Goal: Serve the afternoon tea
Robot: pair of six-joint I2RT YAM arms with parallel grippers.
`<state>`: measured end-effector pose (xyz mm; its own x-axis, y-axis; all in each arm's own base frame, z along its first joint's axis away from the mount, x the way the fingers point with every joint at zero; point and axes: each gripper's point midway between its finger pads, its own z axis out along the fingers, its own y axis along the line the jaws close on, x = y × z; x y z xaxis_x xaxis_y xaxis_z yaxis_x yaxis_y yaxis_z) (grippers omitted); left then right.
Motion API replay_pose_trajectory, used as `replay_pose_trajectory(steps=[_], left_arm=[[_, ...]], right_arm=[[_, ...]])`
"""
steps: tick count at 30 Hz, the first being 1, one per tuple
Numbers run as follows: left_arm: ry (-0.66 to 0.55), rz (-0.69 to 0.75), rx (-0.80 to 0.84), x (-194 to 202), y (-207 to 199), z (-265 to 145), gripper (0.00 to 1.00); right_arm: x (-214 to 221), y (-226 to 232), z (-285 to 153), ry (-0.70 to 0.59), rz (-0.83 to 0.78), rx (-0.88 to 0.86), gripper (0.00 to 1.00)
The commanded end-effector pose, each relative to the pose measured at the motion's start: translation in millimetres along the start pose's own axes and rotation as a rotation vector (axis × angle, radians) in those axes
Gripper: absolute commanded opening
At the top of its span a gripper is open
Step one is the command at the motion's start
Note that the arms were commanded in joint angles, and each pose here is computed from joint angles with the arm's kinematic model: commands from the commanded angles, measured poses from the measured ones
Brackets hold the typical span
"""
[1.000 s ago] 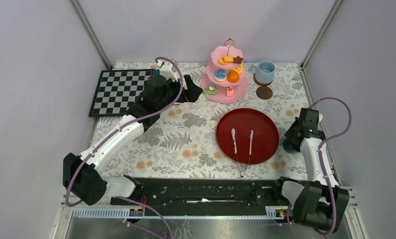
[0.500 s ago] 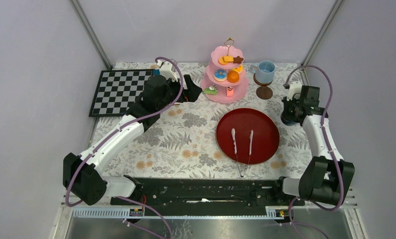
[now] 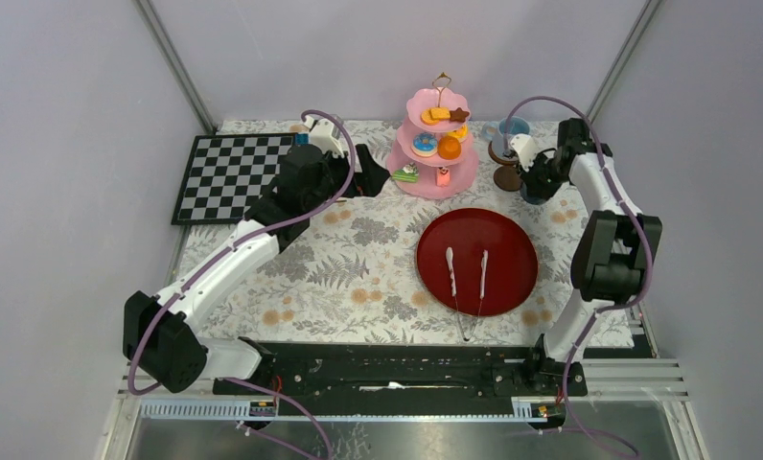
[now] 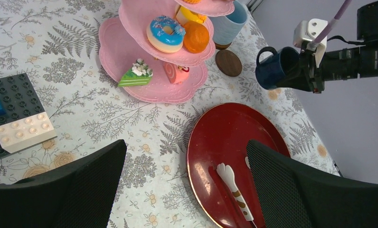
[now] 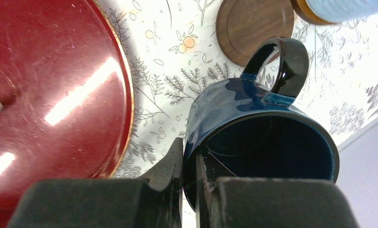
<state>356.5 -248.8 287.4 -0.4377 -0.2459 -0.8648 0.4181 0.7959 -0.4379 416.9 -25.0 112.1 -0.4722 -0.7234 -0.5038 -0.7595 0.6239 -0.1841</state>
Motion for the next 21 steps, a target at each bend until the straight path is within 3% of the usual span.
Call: replay_pose_trajectory(steps=[1,21], left_arm=[[-0.026,0.014,0.003,-12,-3,5,0.99],[-0.004,0.038,-0.055,-7,11,12,0.99]], right_arm=[[-9,-1,-9,0.023,-0.198,-0.082,0.0],[-59,-40,43,0.001,-0.265,-0.093,0.0]])
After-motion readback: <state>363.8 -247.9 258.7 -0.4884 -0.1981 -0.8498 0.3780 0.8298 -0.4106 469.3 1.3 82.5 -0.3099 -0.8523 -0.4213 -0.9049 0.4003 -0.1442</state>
